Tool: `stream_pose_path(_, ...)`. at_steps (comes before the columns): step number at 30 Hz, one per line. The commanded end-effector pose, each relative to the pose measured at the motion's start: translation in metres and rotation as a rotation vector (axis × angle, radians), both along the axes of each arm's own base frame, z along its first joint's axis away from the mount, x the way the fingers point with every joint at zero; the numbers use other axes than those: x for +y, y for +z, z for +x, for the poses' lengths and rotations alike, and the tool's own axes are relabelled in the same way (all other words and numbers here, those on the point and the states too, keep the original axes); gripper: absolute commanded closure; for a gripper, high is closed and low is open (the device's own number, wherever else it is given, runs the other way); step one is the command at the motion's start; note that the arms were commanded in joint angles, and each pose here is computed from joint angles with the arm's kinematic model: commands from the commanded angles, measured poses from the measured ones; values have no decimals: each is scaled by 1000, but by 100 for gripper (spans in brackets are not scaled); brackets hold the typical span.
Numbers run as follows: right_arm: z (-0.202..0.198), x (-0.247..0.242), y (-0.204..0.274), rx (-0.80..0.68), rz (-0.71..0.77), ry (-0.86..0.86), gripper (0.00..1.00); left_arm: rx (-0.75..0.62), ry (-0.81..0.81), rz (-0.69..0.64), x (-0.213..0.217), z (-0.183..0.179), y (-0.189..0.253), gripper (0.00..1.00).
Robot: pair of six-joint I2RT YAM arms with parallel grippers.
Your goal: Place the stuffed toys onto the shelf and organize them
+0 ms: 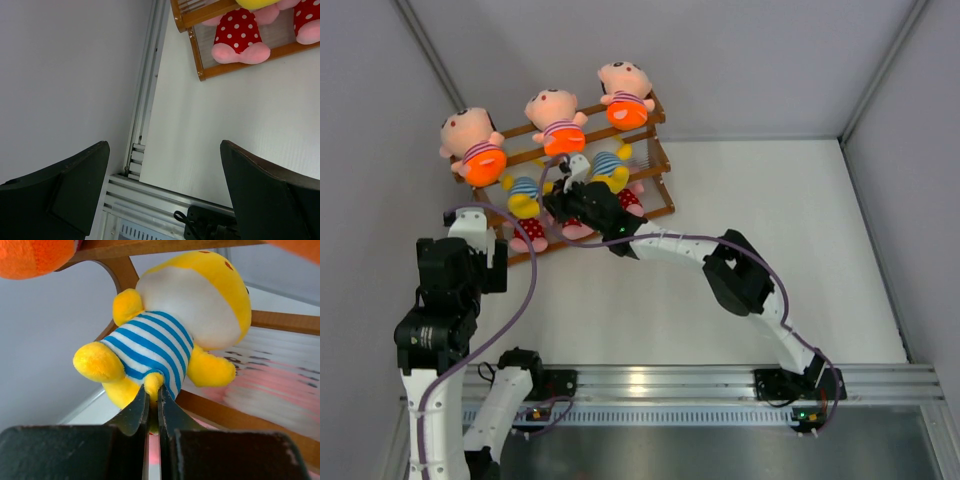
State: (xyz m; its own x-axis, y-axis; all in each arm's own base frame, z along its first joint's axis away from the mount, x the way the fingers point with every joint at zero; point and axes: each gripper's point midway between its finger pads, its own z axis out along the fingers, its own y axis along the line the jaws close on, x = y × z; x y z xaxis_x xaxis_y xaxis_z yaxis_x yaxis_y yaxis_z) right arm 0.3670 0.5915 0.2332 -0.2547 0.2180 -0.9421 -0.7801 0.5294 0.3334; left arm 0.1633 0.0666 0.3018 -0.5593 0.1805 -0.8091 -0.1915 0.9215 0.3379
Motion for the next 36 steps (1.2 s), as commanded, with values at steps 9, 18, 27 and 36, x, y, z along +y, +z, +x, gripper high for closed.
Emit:
stream_pose_path(9,-8,-10,40,-63,-23,51,24,-42,2,6,1,5,6,2)
stream_pose_path(18,-65,-52,75,-102,-102,86,1,-25,10,18,3,4,-1,2)
stream_pose_path(27,-91,-206,22,77,-557,-156,1,73,74,70,16,5,-47,2)
stream_pose_path(36,-62,-426,-34,450,-444,-648,0,151,152,103,27,10,-115,2)
